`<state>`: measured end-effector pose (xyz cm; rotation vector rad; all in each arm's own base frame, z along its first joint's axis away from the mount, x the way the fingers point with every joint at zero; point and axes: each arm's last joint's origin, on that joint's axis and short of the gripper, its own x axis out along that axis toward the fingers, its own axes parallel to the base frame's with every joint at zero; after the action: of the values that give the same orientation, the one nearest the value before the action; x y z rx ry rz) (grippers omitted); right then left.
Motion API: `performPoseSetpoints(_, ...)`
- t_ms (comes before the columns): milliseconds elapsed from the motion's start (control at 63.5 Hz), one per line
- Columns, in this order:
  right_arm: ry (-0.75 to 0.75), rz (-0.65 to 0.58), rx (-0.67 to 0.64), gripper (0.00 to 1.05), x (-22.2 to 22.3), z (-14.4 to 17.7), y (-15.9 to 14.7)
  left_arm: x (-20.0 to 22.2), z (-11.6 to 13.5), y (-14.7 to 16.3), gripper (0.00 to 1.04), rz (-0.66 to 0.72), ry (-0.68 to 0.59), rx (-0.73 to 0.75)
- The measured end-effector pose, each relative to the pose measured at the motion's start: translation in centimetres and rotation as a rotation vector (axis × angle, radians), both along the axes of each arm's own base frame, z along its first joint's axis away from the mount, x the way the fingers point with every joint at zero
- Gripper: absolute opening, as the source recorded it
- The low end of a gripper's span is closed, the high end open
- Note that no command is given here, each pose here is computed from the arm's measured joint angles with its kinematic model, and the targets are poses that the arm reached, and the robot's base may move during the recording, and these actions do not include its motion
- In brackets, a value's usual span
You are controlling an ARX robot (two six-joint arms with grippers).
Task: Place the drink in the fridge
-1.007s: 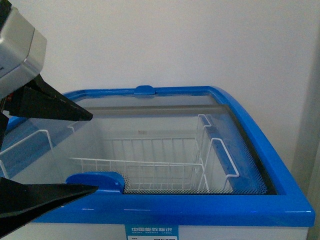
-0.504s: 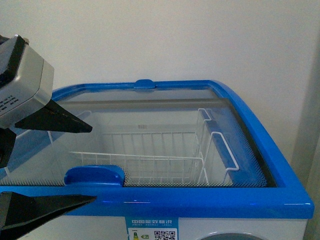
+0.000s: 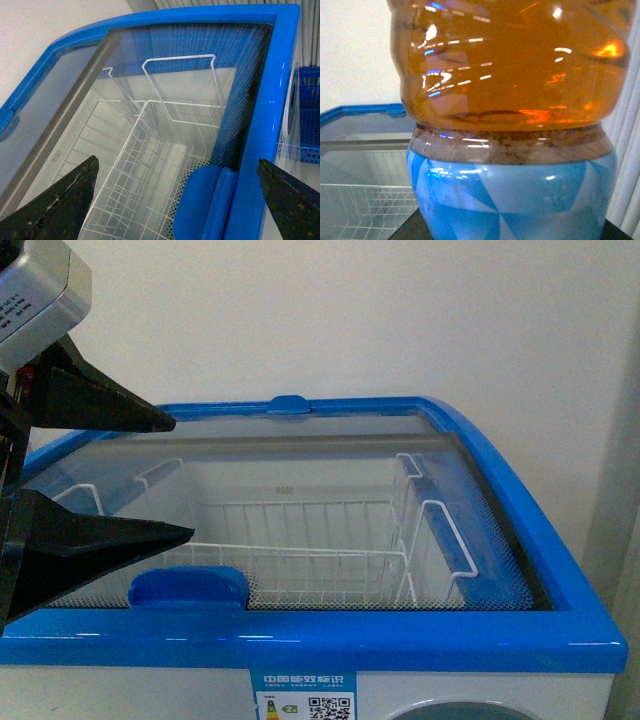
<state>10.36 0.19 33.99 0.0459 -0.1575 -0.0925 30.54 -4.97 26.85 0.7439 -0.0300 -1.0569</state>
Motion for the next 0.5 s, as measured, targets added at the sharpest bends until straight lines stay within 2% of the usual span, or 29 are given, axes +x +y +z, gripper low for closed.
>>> performPoseSetpoints(504, 0.000, 0.000, 0.000, 0.37, 0.0, 0.0, 0.0, 0.6, -1.9, -0.5, 0.97, -0.001, 0.036, 0.027)
